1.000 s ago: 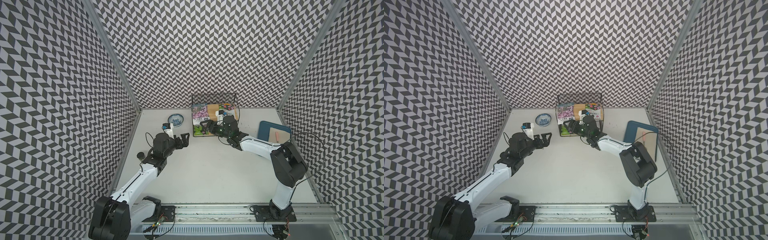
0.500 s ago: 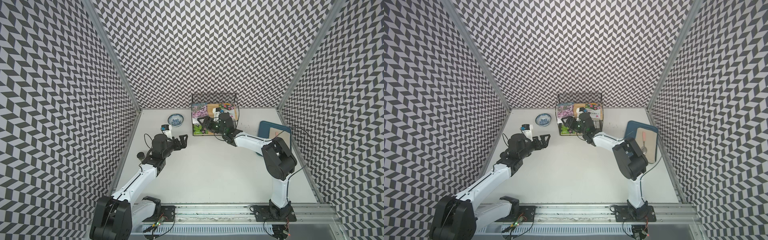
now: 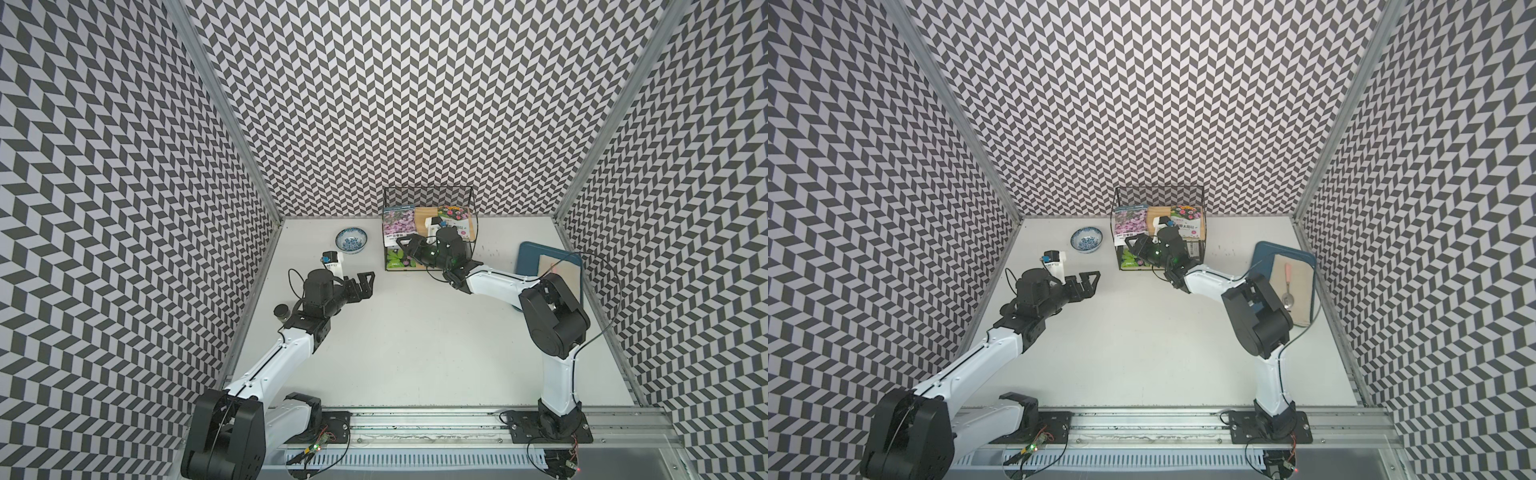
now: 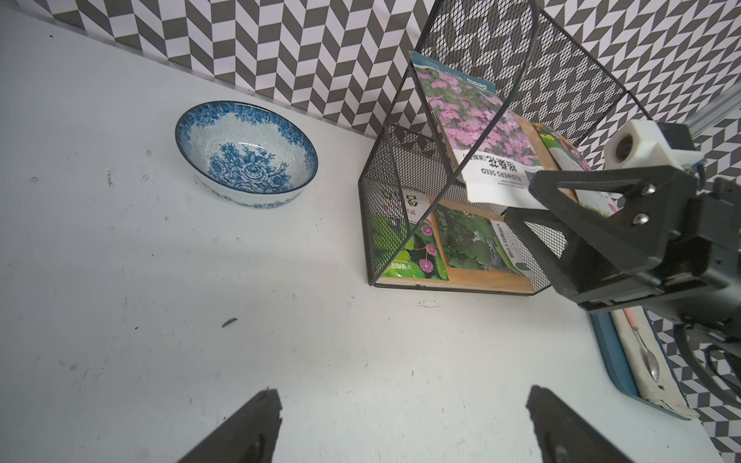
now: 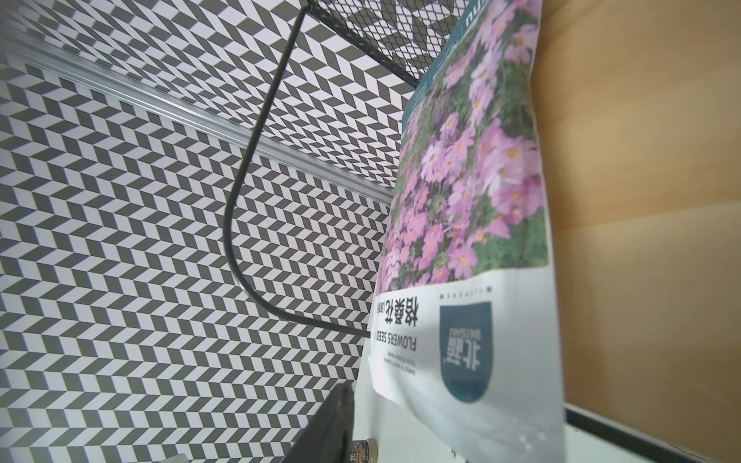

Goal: Take the seed bag off the shelf
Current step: Pick up the seed packet from the shelf.

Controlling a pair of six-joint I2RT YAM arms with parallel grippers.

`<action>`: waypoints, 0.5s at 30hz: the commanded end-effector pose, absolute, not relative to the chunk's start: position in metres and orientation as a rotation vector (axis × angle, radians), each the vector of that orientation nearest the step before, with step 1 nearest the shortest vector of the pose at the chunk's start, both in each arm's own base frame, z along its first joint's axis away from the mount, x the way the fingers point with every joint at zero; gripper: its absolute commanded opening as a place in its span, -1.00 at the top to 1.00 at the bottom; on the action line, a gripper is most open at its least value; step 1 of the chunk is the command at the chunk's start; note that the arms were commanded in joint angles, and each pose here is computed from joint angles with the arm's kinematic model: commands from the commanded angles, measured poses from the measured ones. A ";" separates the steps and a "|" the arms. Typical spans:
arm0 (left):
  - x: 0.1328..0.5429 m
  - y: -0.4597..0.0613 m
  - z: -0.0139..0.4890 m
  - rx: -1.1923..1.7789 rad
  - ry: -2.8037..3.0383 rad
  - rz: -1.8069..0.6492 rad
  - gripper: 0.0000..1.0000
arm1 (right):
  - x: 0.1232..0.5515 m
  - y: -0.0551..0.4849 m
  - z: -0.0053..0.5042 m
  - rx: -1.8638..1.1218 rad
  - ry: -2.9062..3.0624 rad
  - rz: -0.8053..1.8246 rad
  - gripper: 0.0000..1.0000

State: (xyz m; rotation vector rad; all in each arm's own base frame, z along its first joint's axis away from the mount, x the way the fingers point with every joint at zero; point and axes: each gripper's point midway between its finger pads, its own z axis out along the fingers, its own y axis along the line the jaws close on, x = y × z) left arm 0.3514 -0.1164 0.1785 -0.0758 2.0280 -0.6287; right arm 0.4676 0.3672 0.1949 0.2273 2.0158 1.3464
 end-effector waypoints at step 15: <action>0.349 -0.116 0.175 -0.056 2.022 -0.637 -1.00 | 0.458 0.359 0.253 0.279 1.760 1.528 0.10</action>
